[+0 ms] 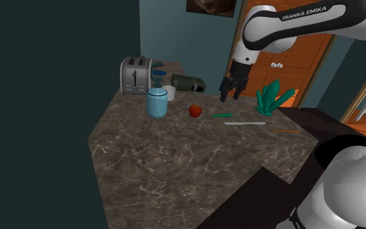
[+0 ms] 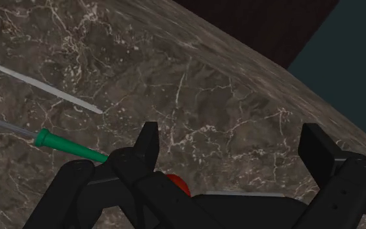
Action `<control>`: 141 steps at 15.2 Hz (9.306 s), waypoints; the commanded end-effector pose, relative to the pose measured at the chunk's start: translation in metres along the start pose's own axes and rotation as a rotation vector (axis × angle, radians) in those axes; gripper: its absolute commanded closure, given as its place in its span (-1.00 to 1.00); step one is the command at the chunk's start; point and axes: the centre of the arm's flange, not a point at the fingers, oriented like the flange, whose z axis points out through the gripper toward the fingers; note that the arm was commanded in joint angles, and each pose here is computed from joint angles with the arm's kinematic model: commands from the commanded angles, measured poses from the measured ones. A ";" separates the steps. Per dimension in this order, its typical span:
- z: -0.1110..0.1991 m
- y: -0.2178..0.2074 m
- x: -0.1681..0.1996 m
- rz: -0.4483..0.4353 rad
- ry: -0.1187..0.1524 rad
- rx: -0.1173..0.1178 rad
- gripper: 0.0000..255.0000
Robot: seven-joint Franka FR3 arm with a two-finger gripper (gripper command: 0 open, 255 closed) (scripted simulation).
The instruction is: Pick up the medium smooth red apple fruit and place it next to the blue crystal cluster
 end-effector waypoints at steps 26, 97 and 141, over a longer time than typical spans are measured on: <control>0.189 0.062 0.212 -0.258 -0.006 -0.100 -1.00; -0.076 0.041 0.227 -0.258 -0.006 -0.100 1.00; -0.161 0.416 -0.012 -0.258 -0.006 -0.100 1.00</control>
